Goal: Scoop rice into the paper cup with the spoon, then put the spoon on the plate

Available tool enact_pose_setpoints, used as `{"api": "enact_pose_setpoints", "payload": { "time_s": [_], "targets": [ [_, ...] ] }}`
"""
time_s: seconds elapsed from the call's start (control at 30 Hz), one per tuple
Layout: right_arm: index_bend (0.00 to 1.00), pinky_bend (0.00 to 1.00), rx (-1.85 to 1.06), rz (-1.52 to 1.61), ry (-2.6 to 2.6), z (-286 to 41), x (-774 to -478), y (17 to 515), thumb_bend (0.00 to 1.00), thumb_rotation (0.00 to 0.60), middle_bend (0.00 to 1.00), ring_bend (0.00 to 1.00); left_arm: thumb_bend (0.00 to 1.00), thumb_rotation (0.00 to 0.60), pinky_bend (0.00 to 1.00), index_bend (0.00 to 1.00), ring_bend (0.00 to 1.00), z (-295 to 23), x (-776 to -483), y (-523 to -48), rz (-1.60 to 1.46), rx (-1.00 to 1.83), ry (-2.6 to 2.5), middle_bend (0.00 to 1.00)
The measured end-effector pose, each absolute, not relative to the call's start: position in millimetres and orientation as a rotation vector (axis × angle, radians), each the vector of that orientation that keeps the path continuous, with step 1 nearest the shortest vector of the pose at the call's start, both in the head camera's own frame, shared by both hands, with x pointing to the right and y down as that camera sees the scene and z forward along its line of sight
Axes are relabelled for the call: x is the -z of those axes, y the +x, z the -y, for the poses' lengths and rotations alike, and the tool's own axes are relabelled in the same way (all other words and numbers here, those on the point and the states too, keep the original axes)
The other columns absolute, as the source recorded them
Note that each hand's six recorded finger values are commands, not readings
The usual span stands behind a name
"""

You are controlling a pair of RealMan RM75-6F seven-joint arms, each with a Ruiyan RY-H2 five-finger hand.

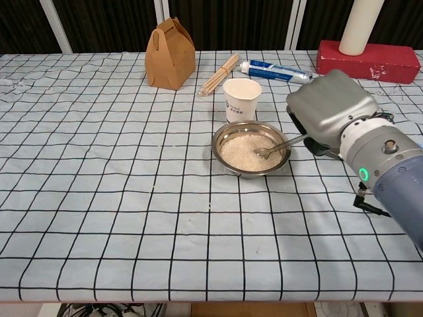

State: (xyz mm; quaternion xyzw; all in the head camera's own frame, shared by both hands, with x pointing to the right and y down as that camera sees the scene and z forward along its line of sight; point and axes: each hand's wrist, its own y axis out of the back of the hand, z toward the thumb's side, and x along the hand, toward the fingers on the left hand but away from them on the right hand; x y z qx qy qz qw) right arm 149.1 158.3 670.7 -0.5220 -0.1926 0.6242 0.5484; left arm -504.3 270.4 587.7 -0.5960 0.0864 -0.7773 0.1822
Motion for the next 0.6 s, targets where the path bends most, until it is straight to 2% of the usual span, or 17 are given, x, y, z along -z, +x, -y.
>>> {"api": "enact_pose_setpoints", "payload": {
  "time_s": [0.6],
  "targets": [
    [0.64, 1.0, -1.538, 0.545, -1.345, -155.5, -664.9, 155.0, 0.41, 0.6, 1.0, 1.0, 0.08, 0.6, 0.0, 0.0, 0.0, -270.3, -587.6, -505.3, -0.245, 2.198, -1.676, 0.0]
  ]
}}
